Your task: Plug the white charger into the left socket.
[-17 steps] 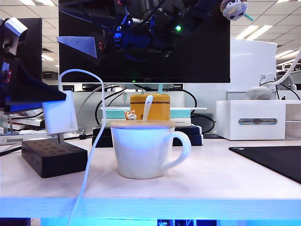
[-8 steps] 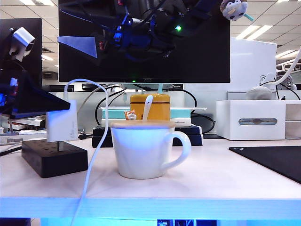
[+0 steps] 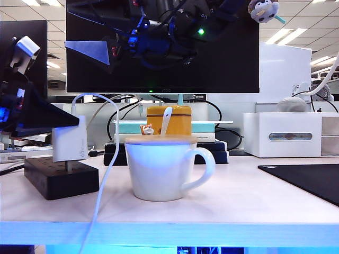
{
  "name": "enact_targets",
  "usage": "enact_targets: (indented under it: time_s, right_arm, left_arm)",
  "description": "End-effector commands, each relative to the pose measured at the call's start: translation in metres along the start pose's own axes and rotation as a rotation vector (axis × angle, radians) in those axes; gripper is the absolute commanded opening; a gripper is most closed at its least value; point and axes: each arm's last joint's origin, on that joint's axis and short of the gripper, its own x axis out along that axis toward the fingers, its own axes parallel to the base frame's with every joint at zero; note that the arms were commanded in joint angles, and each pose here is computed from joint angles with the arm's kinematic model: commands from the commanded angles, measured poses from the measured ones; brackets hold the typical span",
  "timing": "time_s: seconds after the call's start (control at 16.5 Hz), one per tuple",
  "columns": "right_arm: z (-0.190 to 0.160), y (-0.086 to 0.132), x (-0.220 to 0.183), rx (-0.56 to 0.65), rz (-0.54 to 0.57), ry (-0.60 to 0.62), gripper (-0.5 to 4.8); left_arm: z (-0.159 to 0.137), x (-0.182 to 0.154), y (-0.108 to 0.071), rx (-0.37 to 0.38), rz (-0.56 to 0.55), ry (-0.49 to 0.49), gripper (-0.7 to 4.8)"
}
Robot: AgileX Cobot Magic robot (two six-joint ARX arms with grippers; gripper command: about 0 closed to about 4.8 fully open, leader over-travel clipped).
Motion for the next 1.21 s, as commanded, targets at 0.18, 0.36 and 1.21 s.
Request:
enact_targets:
  time_s: [0.18, 0.36, 1.21]
  right_arm:
    - [0.006, 0.004, 0.001, -0.021, 0.011, -0.002, 4.79]
    - [-0.001, 0.0, 0.001, 0.026, -0.047, 0.004, 4.79]
    - [-0.042, 0.001, -0.002, 0.165, -0.364, 0.233, -0.05]
  left_arm:
    - [0.0, 0.007, -0.007, 0.001, -0.033, 0.011, 1.79]
    - [-0.007, 0.006, -0.008, -0.027, -0.042, 0.067, 1.79]
    - [-0.018, 0.001, -0.012, -0.041, -0.036, 0.098, 1.79]
